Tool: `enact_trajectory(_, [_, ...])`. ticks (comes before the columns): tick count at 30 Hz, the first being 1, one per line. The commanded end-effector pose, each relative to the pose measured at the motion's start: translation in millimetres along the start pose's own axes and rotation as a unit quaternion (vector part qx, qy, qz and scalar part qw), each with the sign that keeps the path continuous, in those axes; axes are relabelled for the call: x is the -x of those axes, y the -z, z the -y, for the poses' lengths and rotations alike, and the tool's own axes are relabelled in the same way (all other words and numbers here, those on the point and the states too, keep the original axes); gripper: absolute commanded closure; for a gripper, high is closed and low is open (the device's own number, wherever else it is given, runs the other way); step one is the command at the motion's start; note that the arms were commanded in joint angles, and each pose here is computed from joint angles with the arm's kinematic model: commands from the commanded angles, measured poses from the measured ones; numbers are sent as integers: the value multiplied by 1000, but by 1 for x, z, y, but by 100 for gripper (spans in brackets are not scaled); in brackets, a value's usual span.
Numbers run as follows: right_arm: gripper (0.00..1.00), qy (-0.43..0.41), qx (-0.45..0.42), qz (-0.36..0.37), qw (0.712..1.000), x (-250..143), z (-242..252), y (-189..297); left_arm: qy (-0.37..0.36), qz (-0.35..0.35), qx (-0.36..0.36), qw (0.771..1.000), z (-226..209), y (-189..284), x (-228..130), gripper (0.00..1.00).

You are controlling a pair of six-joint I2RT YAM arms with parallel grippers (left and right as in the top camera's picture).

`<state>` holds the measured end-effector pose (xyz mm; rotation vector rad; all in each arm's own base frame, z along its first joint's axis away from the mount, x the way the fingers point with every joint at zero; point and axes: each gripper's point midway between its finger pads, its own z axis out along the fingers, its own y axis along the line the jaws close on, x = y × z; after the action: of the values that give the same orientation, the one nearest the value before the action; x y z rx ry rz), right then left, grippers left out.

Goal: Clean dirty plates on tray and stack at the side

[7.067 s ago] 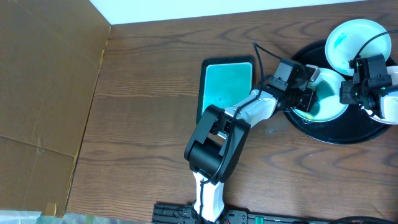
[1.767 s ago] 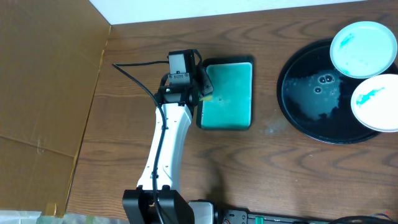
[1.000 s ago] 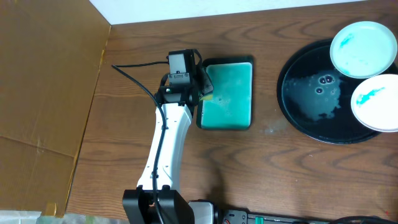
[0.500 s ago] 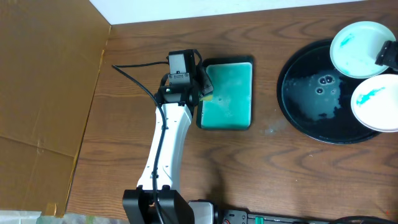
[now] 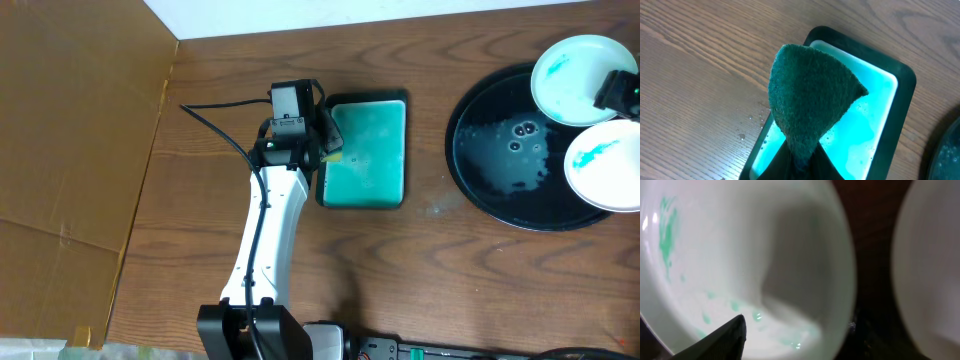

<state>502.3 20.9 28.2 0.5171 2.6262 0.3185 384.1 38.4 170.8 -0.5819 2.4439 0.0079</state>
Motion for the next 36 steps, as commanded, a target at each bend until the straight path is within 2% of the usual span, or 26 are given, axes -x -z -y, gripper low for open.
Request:
enact_trajectory(1, [32, 15, -4, -17, 1000, -12, -1, -15, 4, 0, 4, 1000, -2, -1, 0, 93])
enact_trajectory(7, [34, 20, 0, -14, 1000, -12, -4, -15, 4, 0, 4, 1000, -2, -1, 0, 93])
enact_trajectory(13, [48, 20, -4, -17, 1000, -14, -3, -16, 4, 0, 4, 1000, -2, -1, 0, 93])
enact_trajectory(21, [76, 26, -3, 1, 1000, -7, -7, -18, 4, 0, 4, 1000, -2, -1, 0, 93])
enact_trajectory(24, [96, 31, 0, -3, 1000, -9, -9, -18, 4, 0, 4, 1000, -2, -1, 0, 93])
enact_trajectory(25, [99, 33, 6, -6, 999, -11, -12, -18, 4, 0, 4, 1000, -2, -1, 0, 93])
enact_trajectory(29, [99, 81, 65, -26, 994, -21, -36, -17, 4, -2, -5, 1000, 1, -1, 0, 93])
enact_trajectory(36, [99, 93, 190, -92, 973, -47, -75, 8, 0, -5, -42, 999, 15, -1, 0, 93])
